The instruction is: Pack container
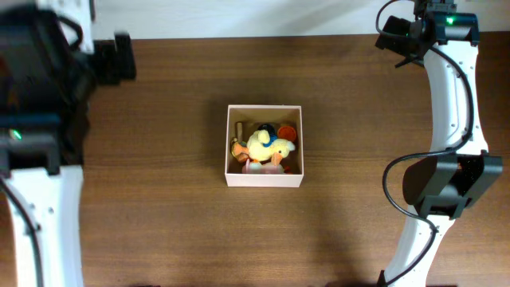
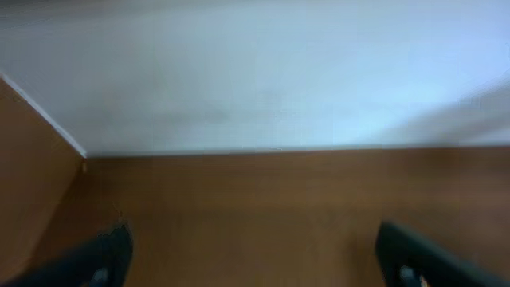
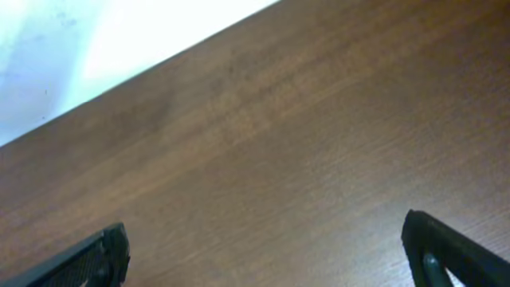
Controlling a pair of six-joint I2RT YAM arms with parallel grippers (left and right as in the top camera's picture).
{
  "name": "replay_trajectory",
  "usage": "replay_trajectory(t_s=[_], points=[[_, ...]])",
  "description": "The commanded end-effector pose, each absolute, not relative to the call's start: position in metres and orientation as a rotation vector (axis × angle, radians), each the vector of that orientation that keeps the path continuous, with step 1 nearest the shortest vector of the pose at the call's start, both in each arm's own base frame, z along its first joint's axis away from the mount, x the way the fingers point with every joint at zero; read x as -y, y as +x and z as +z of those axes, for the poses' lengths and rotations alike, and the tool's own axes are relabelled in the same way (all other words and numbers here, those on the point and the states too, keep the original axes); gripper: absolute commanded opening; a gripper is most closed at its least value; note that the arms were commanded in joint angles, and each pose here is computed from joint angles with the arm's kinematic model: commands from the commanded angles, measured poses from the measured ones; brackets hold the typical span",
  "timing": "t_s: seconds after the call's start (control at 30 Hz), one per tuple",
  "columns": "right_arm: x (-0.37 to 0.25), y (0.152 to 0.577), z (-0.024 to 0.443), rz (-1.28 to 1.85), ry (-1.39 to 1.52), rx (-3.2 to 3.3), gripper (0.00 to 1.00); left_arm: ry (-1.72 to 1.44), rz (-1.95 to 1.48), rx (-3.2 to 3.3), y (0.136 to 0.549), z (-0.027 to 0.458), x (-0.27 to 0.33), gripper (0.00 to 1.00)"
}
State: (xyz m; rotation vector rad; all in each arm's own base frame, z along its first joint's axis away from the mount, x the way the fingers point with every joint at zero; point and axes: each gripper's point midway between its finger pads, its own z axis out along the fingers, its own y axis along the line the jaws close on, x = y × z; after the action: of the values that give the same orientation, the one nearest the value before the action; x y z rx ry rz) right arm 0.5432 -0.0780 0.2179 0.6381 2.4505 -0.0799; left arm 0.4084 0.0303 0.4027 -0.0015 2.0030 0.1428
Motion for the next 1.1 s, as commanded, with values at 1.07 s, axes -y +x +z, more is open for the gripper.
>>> replay_trajectory(t_s=[1.07], points=[[0.075,0.545,0.214,-0.073,0.647,-2.455,0.99,-0.019,0.15,-1.677,0.254,0.174,-0.024,0.99]])
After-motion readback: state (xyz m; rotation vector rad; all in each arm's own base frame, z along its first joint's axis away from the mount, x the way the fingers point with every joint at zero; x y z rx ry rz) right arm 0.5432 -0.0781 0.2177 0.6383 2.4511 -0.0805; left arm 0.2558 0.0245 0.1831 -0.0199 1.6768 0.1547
